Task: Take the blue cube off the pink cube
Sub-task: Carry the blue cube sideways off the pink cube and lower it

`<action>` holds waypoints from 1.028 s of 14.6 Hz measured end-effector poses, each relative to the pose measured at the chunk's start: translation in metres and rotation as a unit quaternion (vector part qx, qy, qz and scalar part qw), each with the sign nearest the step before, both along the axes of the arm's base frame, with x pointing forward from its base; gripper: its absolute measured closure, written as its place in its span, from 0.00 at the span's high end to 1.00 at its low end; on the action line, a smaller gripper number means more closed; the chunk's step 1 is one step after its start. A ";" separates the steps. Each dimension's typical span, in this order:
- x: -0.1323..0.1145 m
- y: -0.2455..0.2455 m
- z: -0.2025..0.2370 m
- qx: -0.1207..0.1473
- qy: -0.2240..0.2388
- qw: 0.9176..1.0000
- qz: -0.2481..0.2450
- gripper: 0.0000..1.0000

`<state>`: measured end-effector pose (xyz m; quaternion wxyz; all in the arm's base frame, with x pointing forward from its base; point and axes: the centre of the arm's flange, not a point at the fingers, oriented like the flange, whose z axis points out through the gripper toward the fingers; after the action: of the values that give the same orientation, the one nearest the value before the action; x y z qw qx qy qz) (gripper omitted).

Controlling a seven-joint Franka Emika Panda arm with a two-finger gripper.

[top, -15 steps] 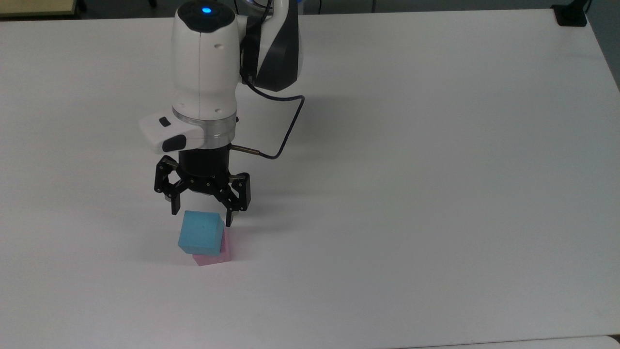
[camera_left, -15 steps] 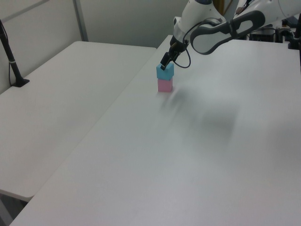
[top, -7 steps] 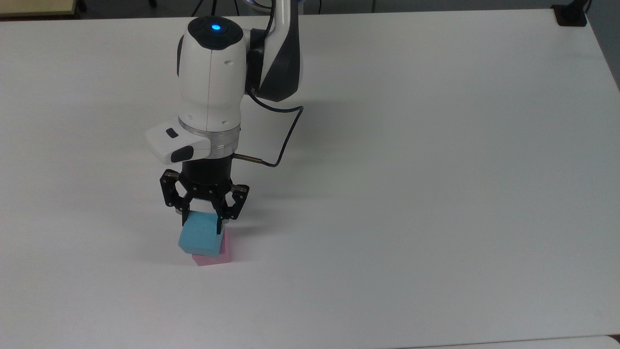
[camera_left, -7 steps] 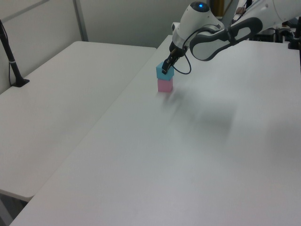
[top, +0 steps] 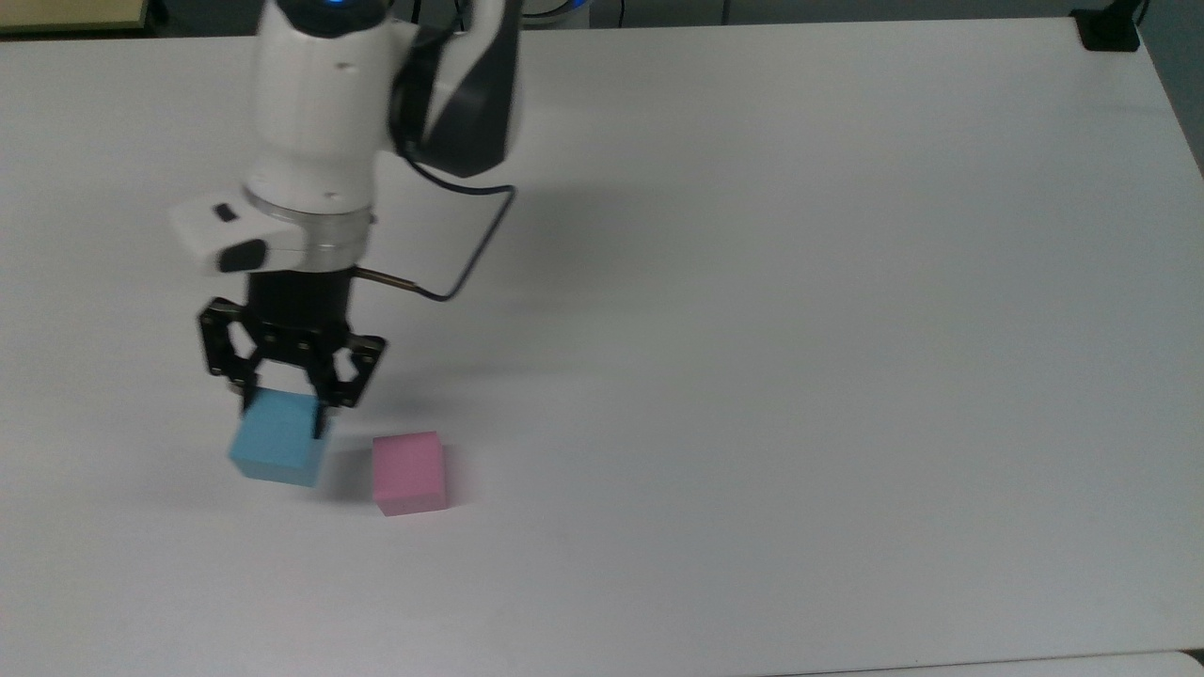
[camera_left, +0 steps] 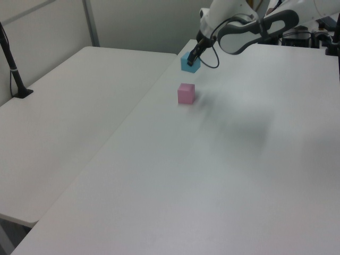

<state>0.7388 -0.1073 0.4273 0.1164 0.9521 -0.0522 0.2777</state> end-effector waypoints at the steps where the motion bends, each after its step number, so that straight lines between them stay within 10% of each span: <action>1: -0.004 -0.021 -0.002 -0.007 0.007 1.000 0.006 0.58; 6: -0.016 -0.121 -0.039 -0.014 0.032 0.999 -0.004 0.58; 15: -0.002 -0.151 -0.117 -0.052 -0.021 0.998 -0.016 0.59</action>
<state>0.7368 -0.2581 0.3105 0.1693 0.9377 -0.0555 0.2985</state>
